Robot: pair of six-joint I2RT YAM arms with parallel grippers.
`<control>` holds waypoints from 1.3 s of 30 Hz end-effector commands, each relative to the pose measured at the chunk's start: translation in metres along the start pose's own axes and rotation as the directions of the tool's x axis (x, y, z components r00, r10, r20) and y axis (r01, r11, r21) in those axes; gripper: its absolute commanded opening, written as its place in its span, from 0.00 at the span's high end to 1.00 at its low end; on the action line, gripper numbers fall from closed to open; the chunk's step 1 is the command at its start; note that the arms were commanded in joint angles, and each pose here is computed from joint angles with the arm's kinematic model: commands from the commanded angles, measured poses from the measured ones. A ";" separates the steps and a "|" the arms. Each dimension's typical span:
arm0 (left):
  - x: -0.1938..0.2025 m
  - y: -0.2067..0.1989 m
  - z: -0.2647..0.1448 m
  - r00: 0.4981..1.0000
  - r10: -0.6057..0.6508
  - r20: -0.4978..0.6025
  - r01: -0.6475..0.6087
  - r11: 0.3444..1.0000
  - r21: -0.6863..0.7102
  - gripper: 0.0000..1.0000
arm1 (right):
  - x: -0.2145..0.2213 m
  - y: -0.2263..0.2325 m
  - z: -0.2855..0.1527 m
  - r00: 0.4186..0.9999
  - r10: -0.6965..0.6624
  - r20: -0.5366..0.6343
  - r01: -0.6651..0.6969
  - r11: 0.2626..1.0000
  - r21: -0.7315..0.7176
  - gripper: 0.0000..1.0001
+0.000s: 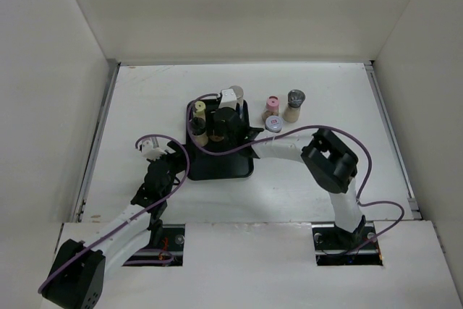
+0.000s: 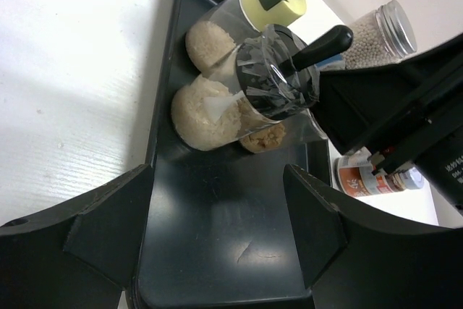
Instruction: Organize the condiment bottles
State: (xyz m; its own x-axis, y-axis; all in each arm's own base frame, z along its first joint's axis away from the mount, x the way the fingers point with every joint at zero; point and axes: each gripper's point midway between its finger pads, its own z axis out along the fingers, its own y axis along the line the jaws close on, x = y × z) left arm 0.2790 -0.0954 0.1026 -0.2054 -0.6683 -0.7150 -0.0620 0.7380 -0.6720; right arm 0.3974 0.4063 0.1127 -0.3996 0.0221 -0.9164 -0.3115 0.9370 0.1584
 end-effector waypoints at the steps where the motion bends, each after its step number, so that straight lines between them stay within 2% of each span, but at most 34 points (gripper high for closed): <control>1: 0.000 0.000 -0.002 1.000 0.001 0.016 -0.001 1.000 0.024 0.28 | -0.040 0.027 0.002 0.991 0.080 0.103 -0.075 0.996 -0.051 0.24; 5: 0.003 0.001 -0.001 1.000 0.007 0.006 -0.007 1.000 0.017 0.28 | -0.046 0.025 -0.005 0.991 0.076 0.113 -0.072 0.996 -0.046 0.14; 8: 0.001 0.000 -0.002 1.000 0.002 0.014 -0.002 1.000 0.022 0.28 | -0.057 0.015 -0.020 0.988 0.085 0.133 -0.082 0.996 -0.026 0.12; 15: 0.001 0.001 -0.001 1.000 0.003 0.013 -0.003 1.000 0.018 0.28 | -0.094 -0.010 -0.070 0.975 0.099 0.200 -0.097 0.995 -0.017 0.12; 18: 0.002 0.002 0.000 1.000 0.004 0.006 -0.004 1.000 0.013 0.28 | -0.107 -0.038 -0.089 0.966 0.117 0.229 -0.121 0.993 0.004 0.14; 20: 0.002 0.000 -0.001 1.000 0.002 0.008 -0.002 1.000 0.019 0.29 | -0.114 -0.065 -0.099 0.959 0.125 0.253 -0.139 0.990 0.038 0.20; 21: 0.001 0.001 -0.002 1.000 0.000 0.013 0.000 1.000 0.020 0.29 | -0.115 -0.087 -0.105 0.956 0.126 0.263 -0.151 0.986 0.076 0.26; 23: 0.001 0.002 -0.001 1.000 0.000 0.012 0.000 1.000 0.015 0.28 | -0.118 -0.128 -0.111 0.951 0.130 0.282 -0.177 0.973 0.151 0.49; 25: 0.003 0.001 -0.001 1.000 0.004 0.004 -0.004 1.000 0.015 0.29 | -0.121 -0.175 -0.114 0.941 0.142 0.307 -0.219 0.948 0.232 0.56; 26: 0.003 0.000 -0.001 1.000 0.004 0.003 -0.004 1.000 0.018 0.29 | -0.120 -0.192 -0.113 0.940 0.145 0.308 -0.230 0.937 0.263 0.55; 28: 0.002 0.000 -0.001 1.000 0.003 0.009 -0.003 1.000 0.023 0.29 | -0.110 -0.228 -0.109 0.953 0.129 0.275 -0.222 0.913 0.342 0.43; 30: 0.001 0.002 -0.001 1.000 0.003 0.012 -0.003 1.000 0.017 0.28 | -0.106 -0.252 -0.105 0.962 0.121 0.246 -0.214 0.893 0.397 0.16; 31: 0.002 0.002 -0.001 1.000 0.004 0.009 -0.004 1.000 0.016 0.28 | -0.105 -0.260 -0.101 0.965 0.114 0.236 -0.206 0.888 0.412 0.09; 35: 0.002 0.001 0.000 1.000 0.005 0.008 -0.005 1.000 0.015 0.28 | -0.100 -0.268 -0.079 0.979 0.100 0.177 -0.165 0.898 0.408 0.01; 39: 0.003 0.001 0.000 1.000 0.008 0.003 -0.008 1.000 0.012 0.28 | -0.095 -0.276 -0.060 0.985 0.095 0.142 -0.147 0.892 0.427 0.00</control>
State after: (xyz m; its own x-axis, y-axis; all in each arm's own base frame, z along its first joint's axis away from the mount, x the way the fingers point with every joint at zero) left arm 0.2791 -0.0961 0.0989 -0.2156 -0.6643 -0.7157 -0.0673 0.7413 -0.6677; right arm 0.4522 0.1194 0.1593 -0.3298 0.1582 -0.9307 0.1769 0.9787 0.1037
